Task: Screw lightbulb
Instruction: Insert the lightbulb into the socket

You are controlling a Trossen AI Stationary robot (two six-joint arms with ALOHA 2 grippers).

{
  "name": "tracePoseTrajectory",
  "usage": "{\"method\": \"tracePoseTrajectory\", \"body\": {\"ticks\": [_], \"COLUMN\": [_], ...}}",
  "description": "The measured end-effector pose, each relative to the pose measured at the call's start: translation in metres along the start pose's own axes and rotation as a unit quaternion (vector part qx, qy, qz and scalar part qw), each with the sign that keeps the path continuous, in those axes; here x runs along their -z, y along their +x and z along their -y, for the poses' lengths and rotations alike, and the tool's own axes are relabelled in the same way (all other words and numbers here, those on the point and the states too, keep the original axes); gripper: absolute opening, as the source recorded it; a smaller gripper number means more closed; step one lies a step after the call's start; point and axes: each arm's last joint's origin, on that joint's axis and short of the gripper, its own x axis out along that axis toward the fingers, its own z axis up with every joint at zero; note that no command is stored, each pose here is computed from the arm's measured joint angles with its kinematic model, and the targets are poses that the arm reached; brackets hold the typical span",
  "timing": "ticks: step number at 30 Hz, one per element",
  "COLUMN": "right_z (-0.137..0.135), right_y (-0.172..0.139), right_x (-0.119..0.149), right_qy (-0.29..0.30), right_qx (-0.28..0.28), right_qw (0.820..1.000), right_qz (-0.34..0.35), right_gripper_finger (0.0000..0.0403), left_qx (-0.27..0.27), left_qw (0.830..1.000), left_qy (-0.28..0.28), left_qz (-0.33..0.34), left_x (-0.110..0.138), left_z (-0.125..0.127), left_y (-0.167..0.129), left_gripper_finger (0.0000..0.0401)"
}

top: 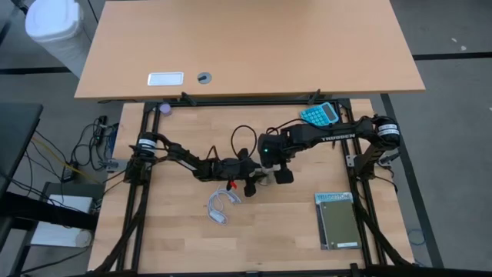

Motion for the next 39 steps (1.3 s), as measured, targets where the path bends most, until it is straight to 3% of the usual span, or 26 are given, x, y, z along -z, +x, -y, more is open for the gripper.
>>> {"method": "tracePoseTrajectory", "body": {"ticks": [5,13,18,24,32,37,39], "right_z": [-0.002,-0.003,-0.005,-0.01,-0.015,-0.016,-0.015], "right_y": [-0.005,0.002,0.012,0.025,0.042,0.054,0.059], "right_x": [0.009,0.023,0.04,0.068,0.105,0.115,0.115], "right_qy": [0.019,0.035,0.052,0.089,0.137,0.117,0.112], "right_qx": [-0.002,0.012,0.032,0.028,0.028,0.006,0.003], "right_qw": [0.999,0.998,0.998,0.987,0.93,0.919,0.922], "right_qz": [-0.03,0.043,0.022,0.132,0.339,0.377,0.371], "right_gripper_finger": [0.0337,0.0336,0.0336,0.0336,0.0327,0.0327,0.0327], "left_qx": [0.0,0.0,0.0,0.0,0.006,0.016,0.018], "left_qw": [1.0,1.0,1.0,1.0,1.0,1.0,1.0], "left_qy": [-0.002,0.004,0.0,-0.001,-0.002,-0.002,-0.002], "left_qz": [0.0,0.0,-0.001,-0.001,0.0,0.0,0.001], "left_x": [0.0,0.0,0.0,0.0,0.0,0.0,0.0], "left_z": [0.0,0.0,0.0,0.0,0.0,0.001,0.001], "left_y": [0.0,0.0,0.0,0.0,0.0,0.0,0.0], "left_gripper_finger": [0.0174,0.0174,0.0174,0.0174,0.0174,0.0174,0.0174]}}
